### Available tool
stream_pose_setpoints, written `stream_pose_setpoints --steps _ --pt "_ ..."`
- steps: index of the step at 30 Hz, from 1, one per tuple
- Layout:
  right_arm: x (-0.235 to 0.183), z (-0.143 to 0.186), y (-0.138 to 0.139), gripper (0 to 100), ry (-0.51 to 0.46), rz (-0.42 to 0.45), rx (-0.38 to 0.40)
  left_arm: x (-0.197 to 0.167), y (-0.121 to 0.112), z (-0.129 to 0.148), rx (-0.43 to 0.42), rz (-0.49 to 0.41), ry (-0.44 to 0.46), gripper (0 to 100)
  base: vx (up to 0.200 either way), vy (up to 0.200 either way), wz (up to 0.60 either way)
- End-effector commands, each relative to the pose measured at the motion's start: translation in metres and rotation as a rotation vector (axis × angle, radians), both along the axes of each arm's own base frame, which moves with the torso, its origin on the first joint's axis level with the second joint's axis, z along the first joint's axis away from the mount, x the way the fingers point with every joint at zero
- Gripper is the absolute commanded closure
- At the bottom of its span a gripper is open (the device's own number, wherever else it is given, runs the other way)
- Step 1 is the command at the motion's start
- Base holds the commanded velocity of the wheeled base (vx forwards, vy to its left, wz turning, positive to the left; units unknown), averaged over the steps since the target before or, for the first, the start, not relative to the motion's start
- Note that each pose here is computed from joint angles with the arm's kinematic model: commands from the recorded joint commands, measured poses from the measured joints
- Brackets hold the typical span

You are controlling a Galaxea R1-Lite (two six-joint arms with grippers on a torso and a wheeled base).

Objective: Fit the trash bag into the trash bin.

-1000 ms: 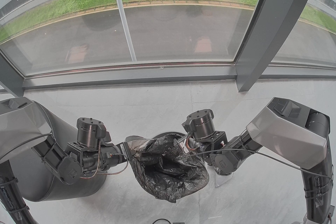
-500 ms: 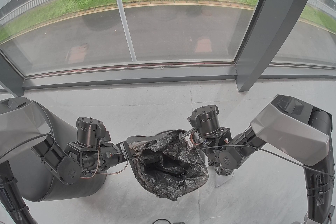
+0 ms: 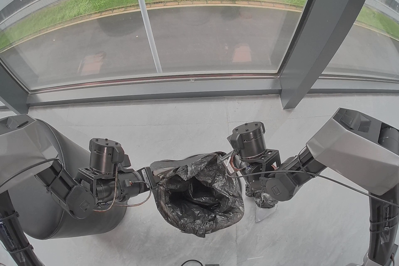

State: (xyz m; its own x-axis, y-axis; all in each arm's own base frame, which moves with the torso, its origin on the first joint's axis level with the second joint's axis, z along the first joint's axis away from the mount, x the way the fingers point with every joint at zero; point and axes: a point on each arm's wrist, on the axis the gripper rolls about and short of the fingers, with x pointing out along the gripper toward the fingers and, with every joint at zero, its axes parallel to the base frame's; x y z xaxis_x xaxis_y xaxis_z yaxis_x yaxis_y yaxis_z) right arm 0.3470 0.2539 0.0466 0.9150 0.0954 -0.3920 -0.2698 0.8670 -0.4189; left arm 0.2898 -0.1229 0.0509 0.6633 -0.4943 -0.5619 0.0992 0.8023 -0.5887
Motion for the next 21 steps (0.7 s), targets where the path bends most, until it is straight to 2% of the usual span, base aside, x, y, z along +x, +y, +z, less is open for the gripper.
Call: stream_pose_setpoints --steps 1,16,21 --pt "-0.002 0.008 -0.004 0 -0.011 -0.011 0.005 0.000 0.000 0.002 -0.003 -0.001 -0.005 100 0.000 0.000 0.00" --pt "-0.011 0.002 -0.034 0 0.040 -0.072 -0.035 0.000 0.000 0.000 -0.003 -0.002 -0.002 100 0.000 0.000 0.00" --pt "-0.012 0.000 -0.042 0 0.020 -0.086 -0.026 0.001 0.000 0.001 -0.005 -0.001 -0.004 100 0.000 0.000 0.00"
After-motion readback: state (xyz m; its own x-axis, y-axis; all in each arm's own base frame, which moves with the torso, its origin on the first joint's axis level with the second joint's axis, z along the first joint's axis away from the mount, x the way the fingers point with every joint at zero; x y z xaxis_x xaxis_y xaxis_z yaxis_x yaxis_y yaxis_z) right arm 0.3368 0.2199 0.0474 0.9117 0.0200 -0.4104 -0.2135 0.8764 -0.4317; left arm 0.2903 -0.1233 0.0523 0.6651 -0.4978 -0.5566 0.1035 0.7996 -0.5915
